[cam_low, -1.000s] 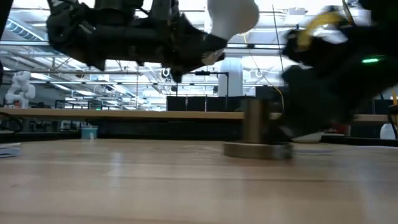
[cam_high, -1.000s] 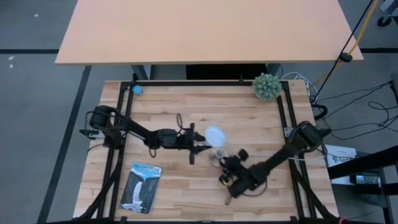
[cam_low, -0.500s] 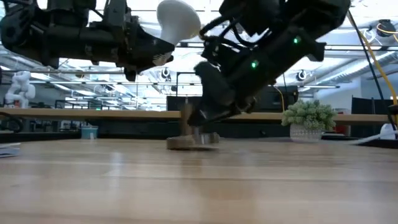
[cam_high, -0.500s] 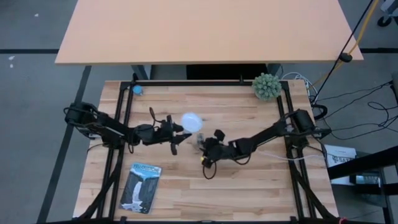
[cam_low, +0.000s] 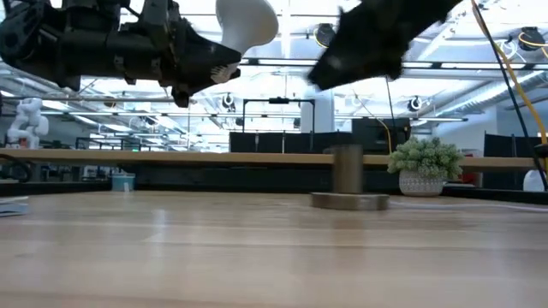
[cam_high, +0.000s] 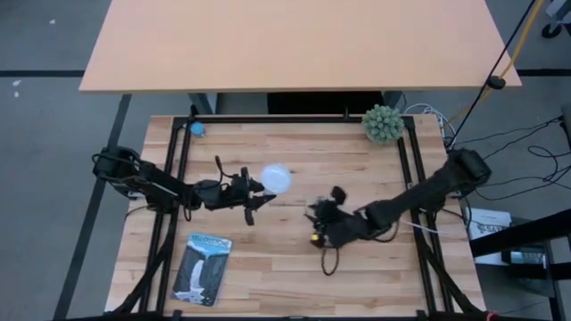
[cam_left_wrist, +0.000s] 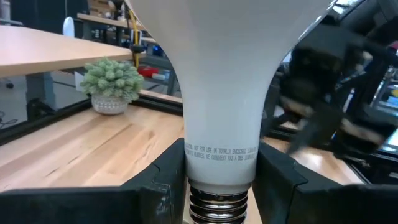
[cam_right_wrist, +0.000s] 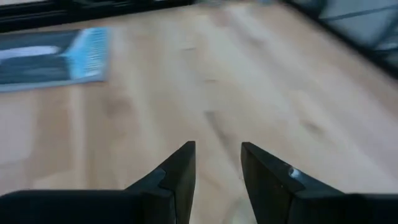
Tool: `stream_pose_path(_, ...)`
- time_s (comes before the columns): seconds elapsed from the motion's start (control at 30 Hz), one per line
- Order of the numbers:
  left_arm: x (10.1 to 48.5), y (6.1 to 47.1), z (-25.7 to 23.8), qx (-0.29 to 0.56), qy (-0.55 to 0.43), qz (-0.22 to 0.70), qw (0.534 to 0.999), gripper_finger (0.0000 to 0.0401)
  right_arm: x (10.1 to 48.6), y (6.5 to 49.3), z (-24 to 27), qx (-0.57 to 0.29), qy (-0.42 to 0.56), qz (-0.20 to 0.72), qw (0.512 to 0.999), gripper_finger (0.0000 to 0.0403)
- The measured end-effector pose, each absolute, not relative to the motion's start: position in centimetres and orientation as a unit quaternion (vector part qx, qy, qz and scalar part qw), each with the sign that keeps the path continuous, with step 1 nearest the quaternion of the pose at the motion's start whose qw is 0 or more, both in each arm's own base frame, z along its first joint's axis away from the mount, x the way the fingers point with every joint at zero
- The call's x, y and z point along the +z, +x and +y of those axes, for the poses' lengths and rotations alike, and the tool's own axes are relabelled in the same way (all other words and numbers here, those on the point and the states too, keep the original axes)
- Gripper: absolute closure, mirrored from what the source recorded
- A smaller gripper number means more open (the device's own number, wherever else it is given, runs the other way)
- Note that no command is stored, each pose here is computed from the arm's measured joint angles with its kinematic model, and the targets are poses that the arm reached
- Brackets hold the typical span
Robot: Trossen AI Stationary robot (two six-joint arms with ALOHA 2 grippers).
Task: Screw lightbulb
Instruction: Insert the lightbulb into the bronze lamp socket
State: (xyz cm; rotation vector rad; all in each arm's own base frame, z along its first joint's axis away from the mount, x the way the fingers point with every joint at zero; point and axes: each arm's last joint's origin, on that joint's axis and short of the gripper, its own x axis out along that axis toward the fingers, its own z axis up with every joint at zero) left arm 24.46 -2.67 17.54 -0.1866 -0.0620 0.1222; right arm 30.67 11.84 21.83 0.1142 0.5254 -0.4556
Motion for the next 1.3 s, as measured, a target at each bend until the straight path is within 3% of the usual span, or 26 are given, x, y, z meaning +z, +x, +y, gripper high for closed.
stream_pose_path(0.27, 17.9, 27.6, -4.0, 0.038, -0.066, -0.01, 0.997, 0.0264, 24.2, 22.8, 15.0, -0.276, 0.088, 0.254, 0.923, 0.0282)
stream_pose_path(0.5, 18.1, 32.7, -4.4, -0.016, -0.063, -0.019, 0.998, 0.0264, 24.3, 19.4, 16.6, -0.298, 0.084, 0.192, 0.931, 0.0282)
stream_pose_path(0.63, 18.3, 35.9, -4.5, -0.051, -0.064, -0.032, 0.996, 0.0264, 21.7, 18.0, 16.0, -0.323, 0.082, 0.147, 0.931, 0.0282)
stream_pose_path(0.8, 18.2, 38.0, -4.9, -0.082, -0.066, -0.035, 0.994, 0.0264, 16.6, 15.4, 14.3, -0.338, 0.181, 0.087, 0.919, 0.0282)
stream_pose_path(0.93, 18.5, 38.8, -4.8, -0.081, -0.064, -0.045, 0.994, 0.0264, 16.1, 14.0, 13.7, -0.318, 0.188, 0.01, 0.929, 0.0282)
stream_pose_path(1.3, 17.4, 44.5, -0.9, -0.064, -0.086, -0.008, 0.994, 0.0264, 20.5, 11.1, 10.2, -0.3, 0.127, 0.083, 0.942, 0.0303)
